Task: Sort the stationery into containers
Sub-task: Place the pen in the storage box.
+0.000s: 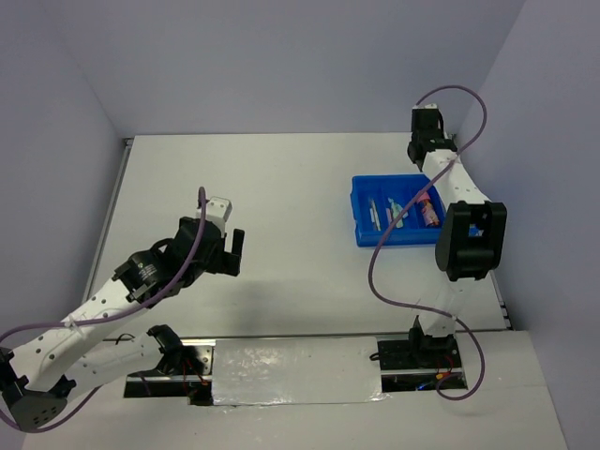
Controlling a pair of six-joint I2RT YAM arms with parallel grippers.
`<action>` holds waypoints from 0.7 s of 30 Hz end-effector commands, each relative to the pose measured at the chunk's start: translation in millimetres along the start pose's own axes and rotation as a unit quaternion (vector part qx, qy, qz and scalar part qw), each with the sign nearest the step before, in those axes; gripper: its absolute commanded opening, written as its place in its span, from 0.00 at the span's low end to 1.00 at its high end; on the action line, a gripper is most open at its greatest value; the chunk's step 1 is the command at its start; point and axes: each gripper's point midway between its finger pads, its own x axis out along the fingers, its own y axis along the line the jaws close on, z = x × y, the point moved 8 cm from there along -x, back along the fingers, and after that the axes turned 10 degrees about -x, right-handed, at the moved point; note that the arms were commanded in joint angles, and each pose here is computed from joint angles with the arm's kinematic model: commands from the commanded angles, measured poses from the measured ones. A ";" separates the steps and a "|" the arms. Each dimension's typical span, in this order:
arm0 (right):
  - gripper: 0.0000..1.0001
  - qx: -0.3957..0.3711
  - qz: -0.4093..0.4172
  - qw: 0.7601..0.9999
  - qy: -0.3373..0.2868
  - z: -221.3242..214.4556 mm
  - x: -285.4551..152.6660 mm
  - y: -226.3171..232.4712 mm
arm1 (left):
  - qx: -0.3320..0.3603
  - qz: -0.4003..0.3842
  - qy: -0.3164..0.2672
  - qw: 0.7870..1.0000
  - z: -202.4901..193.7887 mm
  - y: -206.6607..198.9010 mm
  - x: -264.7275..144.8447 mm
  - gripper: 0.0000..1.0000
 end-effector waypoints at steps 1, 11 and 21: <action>0.00 -0.032 -0.040 0.998 0.035 -10.3 9.0 -16.9 | -0.004 0.019 -0.035 0.999 8.5 7.1 -6.3 0.99; 0.27 -0.043 -0.051 0.992 0.109 -64.1 37.0 4.6 | -0.010 0.010 -0.044 0.999 8.5 7.8 -9.1 0.99; 0.89 0.002 -0.031 0.996 0.085 -48.4 11.7 -6.4 | -0.012 0.040 -0.033 0.999 11.4 10.0 -0.6 0.99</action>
